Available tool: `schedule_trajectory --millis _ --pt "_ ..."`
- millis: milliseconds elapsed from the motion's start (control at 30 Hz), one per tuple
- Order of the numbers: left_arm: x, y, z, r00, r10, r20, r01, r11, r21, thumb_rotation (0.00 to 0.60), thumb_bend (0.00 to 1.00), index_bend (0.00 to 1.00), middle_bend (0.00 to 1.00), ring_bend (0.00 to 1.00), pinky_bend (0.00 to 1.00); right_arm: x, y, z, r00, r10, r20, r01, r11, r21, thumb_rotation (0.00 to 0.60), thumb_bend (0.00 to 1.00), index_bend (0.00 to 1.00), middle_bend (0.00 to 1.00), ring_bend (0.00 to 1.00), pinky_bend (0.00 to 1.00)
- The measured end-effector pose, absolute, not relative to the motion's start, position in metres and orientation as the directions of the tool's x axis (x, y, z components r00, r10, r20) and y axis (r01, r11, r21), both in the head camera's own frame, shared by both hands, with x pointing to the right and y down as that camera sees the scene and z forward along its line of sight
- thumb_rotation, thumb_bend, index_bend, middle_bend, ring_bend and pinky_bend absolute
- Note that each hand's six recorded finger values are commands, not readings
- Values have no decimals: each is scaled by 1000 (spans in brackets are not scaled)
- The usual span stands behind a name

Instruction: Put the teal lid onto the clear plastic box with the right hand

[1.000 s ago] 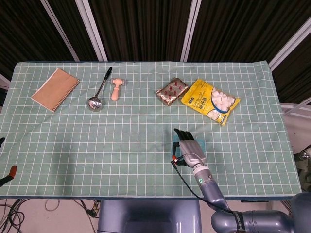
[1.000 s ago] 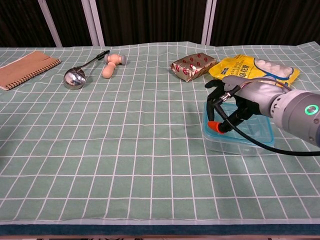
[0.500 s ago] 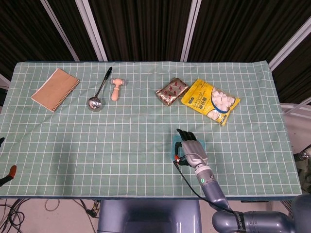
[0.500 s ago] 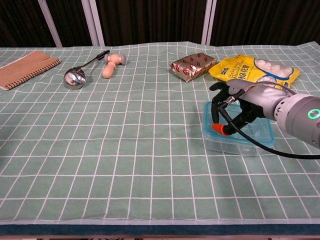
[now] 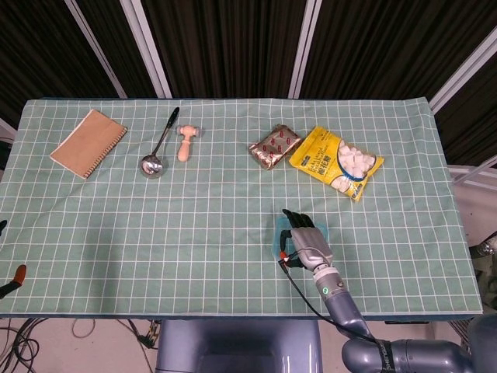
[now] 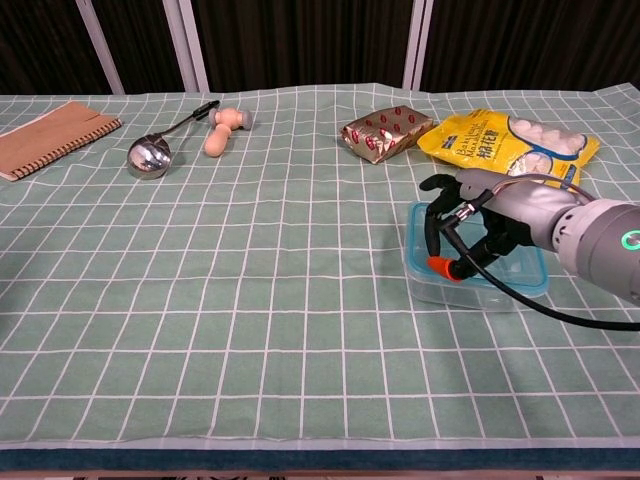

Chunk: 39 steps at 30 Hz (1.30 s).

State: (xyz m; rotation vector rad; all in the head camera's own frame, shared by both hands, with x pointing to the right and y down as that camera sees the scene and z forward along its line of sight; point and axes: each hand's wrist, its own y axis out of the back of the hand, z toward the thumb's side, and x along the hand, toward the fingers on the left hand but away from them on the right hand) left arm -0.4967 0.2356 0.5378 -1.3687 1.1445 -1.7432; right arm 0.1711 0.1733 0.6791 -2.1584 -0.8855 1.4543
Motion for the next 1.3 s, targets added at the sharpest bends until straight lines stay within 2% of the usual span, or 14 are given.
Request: schedule_trajectory --millis 633,1000,1300 --pt "-497 236 538 -257 -873 415 -35 -420 -907 600 321 77 0 0 0 174 174 690 246 674 -697 267 -738 -620 600 567 697 5 0 0" --pt "-497 235 537 -257 -873 414 -39 -419 -907 600 321 77 0 0 0 176 133 663 221 758 -613 328 -650 -685 600 567 696 5 0 0" --pt "-498 235 538 -268 -870 414 -37 -420 -907 600 321 77 0 0 0 184 118 676 186 729 -659 320 -679 -661 600 566 696 5 0 0"
